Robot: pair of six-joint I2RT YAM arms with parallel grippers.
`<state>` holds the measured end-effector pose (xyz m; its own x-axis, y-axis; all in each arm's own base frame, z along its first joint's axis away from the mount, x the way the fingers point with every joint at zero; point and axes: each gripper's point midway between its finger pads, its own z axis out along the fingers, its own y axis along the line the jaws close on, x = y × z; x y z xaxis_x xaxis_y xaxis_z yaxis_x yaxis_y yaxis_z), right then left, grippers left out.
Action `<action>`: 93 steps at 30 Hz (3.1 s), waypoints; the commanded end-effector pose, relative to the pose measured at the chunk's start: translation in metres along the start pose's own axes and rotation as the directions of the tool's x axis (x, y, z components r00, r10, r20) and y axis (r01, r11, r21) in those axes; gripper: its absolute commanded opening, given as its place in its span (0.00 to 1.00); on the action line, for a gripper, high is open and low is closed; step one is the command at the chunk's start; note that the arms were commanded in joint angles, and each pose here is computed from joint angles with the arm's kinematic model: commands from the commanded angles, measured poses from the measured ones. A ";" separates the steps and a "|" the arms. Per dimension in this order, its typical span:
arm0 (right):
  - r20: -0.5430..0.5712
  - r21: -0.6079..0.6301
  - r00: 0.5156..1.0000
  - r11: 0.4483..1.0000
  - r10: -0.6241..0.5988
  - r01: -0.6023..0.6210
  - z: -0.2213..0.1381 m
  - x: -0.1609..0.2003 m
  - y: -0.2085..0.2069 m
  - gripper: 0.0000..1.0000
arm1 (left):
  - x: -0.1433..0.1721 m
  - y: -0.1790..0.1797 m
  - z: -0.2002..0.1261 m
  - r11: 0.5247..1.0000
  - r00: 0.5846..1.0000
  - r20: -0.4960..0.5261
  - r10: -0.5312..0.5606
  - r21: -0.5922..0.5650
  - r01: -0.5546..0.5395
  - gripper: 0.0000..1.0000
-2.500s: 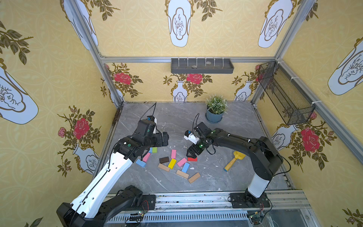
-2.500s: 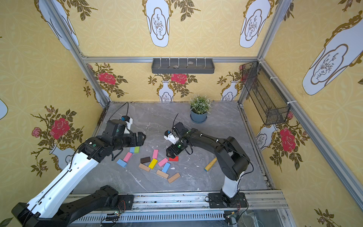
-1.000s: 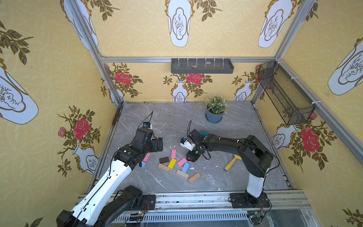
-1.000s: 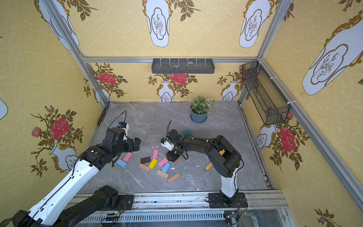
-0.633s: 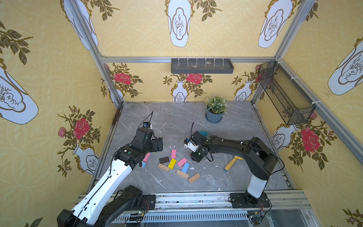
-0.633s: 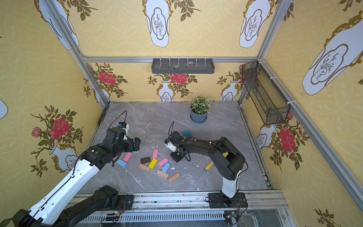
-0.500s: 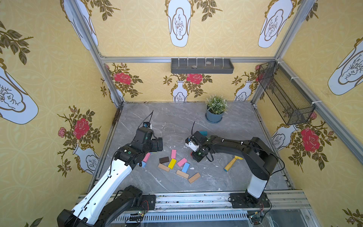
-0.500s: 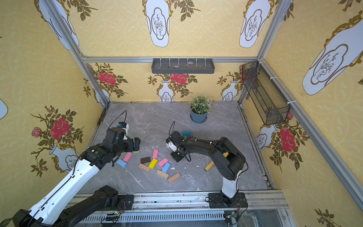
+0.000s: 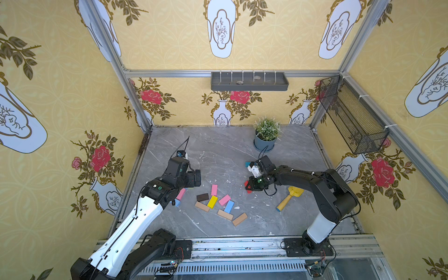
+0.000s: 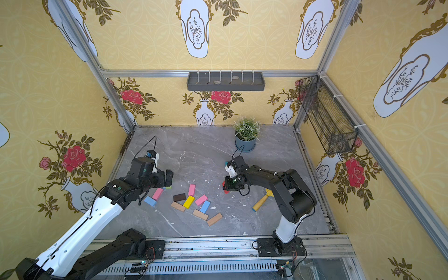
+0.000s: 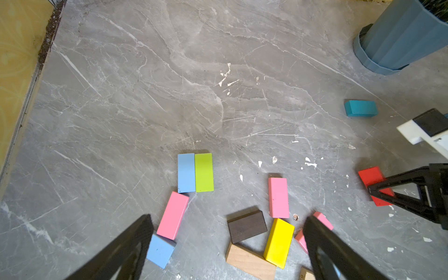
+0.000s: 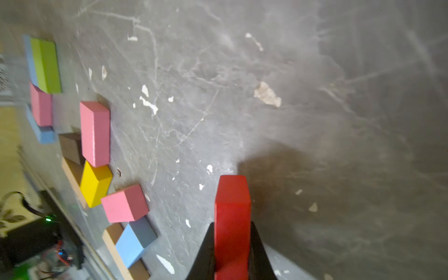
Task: Assemble the number 8 with building blocks
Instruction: Move the building block to the center of the board, then assemble the building block at the center of the board.
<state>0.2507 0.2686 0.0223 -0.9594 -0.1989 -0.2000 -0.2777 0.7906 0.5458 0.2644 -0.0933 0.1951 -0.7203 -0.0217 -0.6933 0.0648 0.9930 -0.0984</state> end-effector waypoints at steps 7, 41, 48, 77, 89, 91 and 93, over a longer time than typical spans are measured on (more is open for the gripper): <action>0.049 -0.248 0.959 0.934 0.277 -0.257 0.002 -0.022 0.008 0.04 | 0.003 0.003 0.001 1.000 1.000 -0.007 0.004 -0.010 -0.005 1.00; 0.158 0.012 0.963 0.975 0.219 -0.224 -0.015 -0.034 -0.025 0.61 | 0.003 0.004 -0.001 1.000 1.000 0.002 -0.003 -0.015 0.003 1.00; 0.188 0.221 0.980 0.970 0.061 -0.103 -0.023 -0.041 -0.005 0.71 | 0.002 0.005 -0.002 1.000 1.000 0.007 -0.004 -0.018 0.004 1.00; 0.099 0.488 0.995 0.872 -0.010 -0.040 -0.002 -0.033 -0.007 0.51 | 0.003 0.006 -0.001 1.000 1.000 0.005 -0.004 -0.022 0.004 1.00; 0.092 0.518 0.996 0.854 -0.002 -0.046 0.005 -0.034 -0.014 0.38 | 0.003 0.006 -0.001 1.000 1.000 0.005 -0.004 -0.022 0.004 1.00; 0.091 0.517 0.996 0.855 -0.003 -0.045 0.006 -0.034 -0.013 0.38 | 0.003 0.006 -0.001 1.000 1.000 0.005 -0.004 -0.025 0.004 1.00; 0.092 0.514 0.996 0.856 -0.001 -0.046 0.007 -0.035 -0.013 0.34 | 0.002 0.006 -0.001 1.000 1.000 0.006 -0.004 -0.025 0.004 1.00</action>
<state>0.2875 0.2690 0.0165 -0.9501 -0.1495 -0.2738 -0.1734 0.9827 0.0652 0.2624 -0.0883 0.1960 -0.7137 -0.0276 -0.6999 0.0492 0.9948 -0.0894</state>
